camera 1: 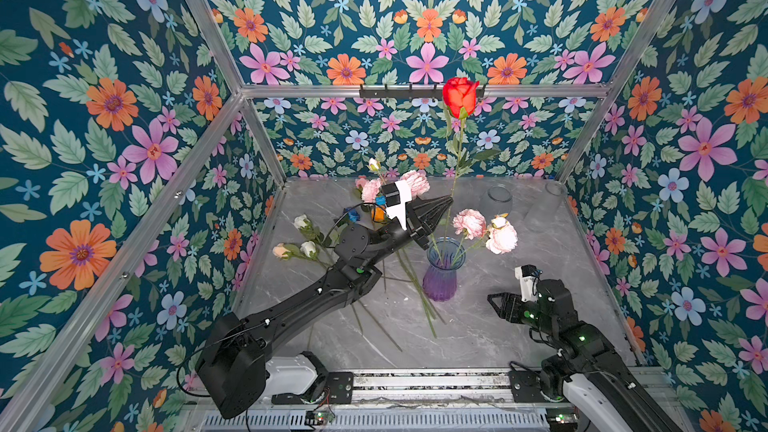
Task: Arrange the flowers into the vase
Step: 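Carry the red rose over the purple vase and lower its stem in, then open the left gripper and move it back down to the flower pile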
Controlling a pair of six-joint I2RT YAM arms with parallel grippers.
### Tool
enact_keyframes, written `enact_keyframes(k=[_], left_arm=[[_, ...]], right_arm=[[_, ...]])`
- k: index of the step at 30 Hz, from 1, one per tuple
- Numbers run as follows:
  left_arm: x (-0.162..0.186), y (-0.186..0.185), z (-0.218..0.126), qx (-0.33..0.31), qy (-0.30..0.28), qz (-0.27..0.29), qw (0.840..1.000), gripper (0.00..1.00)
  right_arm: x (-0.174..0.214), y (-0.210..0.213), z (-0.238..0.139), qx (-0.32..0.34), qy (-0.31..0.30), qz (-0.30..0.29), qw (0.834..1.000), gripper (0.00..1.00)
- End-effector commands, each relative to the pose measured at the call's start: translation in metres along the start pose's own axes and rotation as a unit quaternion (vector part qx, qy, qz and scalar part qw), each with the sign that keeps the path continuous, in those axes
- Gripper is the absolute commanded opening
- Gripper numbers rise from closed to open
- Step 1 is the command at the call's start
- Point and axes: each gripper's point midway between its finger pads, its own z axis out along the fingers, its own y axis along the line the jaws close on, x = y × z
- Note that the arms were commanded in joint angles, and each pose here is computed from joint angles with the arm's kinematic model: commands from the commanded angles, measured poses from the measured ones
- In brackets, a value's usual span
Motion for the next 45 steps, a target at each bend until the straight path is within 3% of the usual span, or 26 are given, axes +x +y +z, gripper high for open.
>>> enact_keyframes(k=[1,8,10,13,16,30,33,36,39,41,45], left_arm=[[-0.002,0.004,-0.004,-0.012,-0.019,0.013,1.000,0.00],[0.026,0.020,-0.010,-0.046,0.009,-0.006,0.999,0.00],[0.034,0.024,-0.010,-0.052,0.023,-0.010,0.998,0.14],[0.043,0.024,-0.009,-0.051,0.049,-0.012,0.997,0.48],[0.048,0.027,-0.010,-0.065,0.080,-0.004,0.995,0.61],[0.037,0.040,-0.062,-0.175,0.121,0.019,0.977,0.64],[0.046,0.065,-0.097,-0.274,0.150,0.021,0.950,0.63],[0.057,0.091,-0.143,-0.384,0.179,0.012,0.906,0.57],[0.075,0.112,-0.190,-0.466,0.207,-0.003,0.860,0.56],[0.092,0.128,-0.225,-0.518,0.225,-0.032,0.825,0.58],[0.127,0.158,-0.284,-0.571,0.229,-0.131,0.777,0.61]], right_arm=[[-0.003,0.001,0.000,-0.001,-0.005,0.000,1.000,0.62],[-0.003,0.001,0.000,-0.001,-0.005,0.000,1.000,0.62],[-0.003,0.001,0.000,0.000,-0.005,0.000,1.000,0.62],[-0.002,0.001,0.000,0.000,-0.005,0.000,1.000,0.62],[-0.003,0.001,0.000,0.000,-0.006,0.000,1.000,0.62],[-0.003,0.000,0.000,0.002,-0.005,0.001,1.000,0.62],[-0.003,0.000,0.000,0.001,-0.005,0.001,1.000,0.62],[-0.003,0.001,0.000,0.001,-0.005,0.001,1.000,0.62],[-0.002,0.000,0.001,0.001,-0.001,0.001,1.000,0.62],[-0.002,0.000,0.002,0.002,0.000,0.001,1.000,0.62],[-0.002,0.001,0.002,0.001,0.002,0.001,1.000,0.62]])
